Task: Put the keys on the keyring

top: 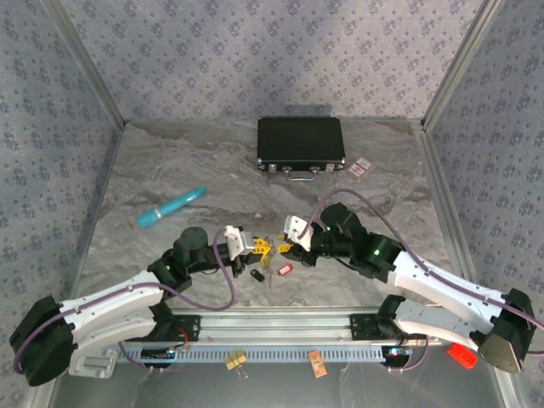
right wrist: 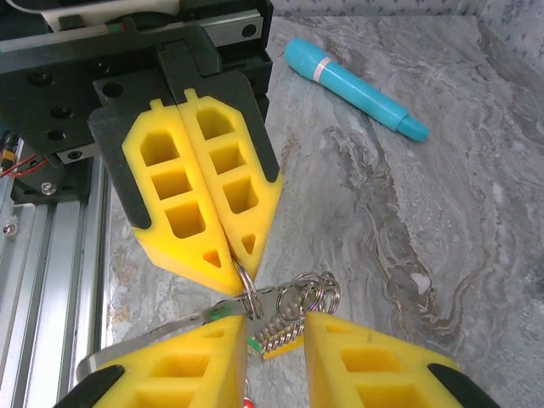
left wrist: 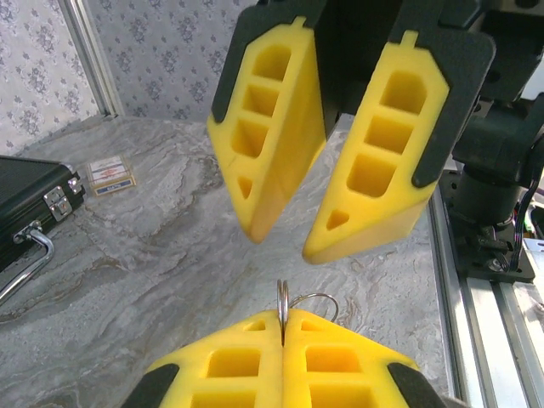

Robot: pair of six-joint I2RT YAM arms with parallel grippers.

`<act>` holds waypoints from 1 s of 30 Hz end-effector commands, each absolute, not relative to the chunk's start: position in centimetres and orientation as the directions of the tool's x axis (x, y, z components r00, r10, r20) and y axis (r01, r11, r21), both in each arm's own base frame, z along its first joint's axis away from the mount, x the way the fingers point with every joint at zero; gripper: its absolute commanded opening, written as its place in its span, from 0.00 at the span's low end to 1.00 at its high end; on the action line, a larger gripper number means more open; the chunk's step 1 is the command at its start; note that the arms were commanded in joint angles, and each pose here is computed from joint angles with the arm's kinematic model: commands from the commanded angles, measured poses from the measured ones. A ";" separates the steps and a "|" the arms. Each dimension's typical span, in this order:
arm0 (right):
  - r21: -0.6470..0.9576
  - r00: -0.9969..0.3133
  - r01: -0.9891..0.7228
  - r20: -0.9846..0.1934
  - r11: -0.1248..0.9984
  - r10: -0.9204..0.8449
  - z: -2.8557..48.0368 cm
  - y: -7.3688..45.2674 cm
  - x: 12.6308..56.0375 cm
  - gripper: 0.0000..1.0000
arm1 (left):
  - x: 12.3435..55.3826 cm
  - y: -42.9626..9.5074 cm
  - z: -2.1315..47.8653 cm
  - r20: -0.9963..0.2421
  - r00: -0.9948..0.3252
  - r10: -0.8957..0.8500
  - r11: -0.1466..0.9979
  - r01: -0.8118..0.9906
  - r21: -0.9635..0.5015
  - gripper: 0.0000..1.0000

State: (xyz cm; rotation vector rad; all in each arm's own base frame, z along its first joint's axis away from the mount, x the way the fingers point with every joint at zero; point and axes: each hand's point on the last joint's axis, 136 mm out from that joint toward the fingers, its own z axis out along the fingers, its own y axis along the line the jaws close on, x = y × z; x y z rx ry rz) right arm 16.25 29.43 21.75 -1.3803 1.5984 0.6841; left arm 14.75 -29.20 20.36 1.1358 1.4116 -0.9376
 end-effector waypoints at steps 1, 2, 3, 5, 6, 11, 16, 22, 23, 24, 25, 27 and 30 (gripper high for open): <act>-0.105 -0.003 -0.972 -0.890 0.212 -0.457 21.5 30.0 16.1 0.25 | 14.1 -29.6 22.2 -0.995 0.042 0.088 0.204 0.977 0.060 0.00; -0.102 -0.004 -0.973 -0.890 0.209 -0.455 21.5 30.1 16.1 0.25 | 14.1 -29.7 22.2 -0.995 0.043 0.088 0.202 0.977 0.060 0.00; -0.101 -0.005 -0.973 -0.891 0.208 -0.454 21.4 30.2 16.1 0.25 | 14.1 -29.6 22.3 -0.995 0.042 0.087 0.203 0.977 0.059 0.00; -0.099 -0.006 -0.974 -0.890 0.205 -0.457 21.3 30.3 16.1 0.25 | 14.1 -29.7 22.3 -0.995 0.044 0.085 0.201 0.978 0.060 0.00; -0.098 -0.005 -0.974 -0.889 0.202 -0.458 21.2 30.3 16.1 0.25 | 14.1 -29.6 22.3 -0.995 0.042 0.086 0.202 0.978 0.059 0.00; -0.091 -0.007 -0.978 -0.886 0.188 -0.464 20.9 30.7 16.1 0.24 | 14.0 -29.7 22.5 -0.996 0.048 0.079 0.197 0.978 0.062 0.00; -0.081 -0.009 -0.982 -0.883 0.170 -0.470 20.5 31.0 16.1 0.17 | 13.9 -29.7 22.6 -0.997 0.044 0.071 0.192 0.980 0.057 0.00; -0.090 0.004 -0.984 -0.875 0.153 -0.485 20.9 30.9 16.1 0.00 | 14.8 -29.6 22.1 -0.995 0.014 0.097 0.240 0.970 0.037 0.06; -0.096 0.007 -0.984 -0.868 0.153 -0.496 21.0 30.7 16.1 0.00 | 15.2 -29.4 21.9 -0.994 0.006 0.110 0.266 0.963 0.035 0.13; -0.103 0.013 -0.983 -0.864 0.151 -0.503 21.1 30.6 16.1 0.00 | 15.5 -29.2 21.7 -0.992 0.002 0.124 0.285 0.958 0.038 0.21; -0.111 0.016 -0.982 -0.854 0.152 -0.520 21.0 30.4 16.1 0.00 | 15.7 -29.1 21.5 -0.990 0.003 0.138 0.301 0.953 0.044 0.26; -0.131 0.025 -0.980 -0.831 0.152 -0.555 20.8 30.0 16.3 0.00 | 15.9 -28.9 21.2 -0.986 0.004 0.166 0.310 0.949 0.056 0.27; -0.153 0.037 -0.979 -0.782 0.134 -0.622 20.4 29.6 16.5 0.00 | 15.7 -28.8 21.2 -0.982 0.018 0.189 0.298 0.952 0.075 0.27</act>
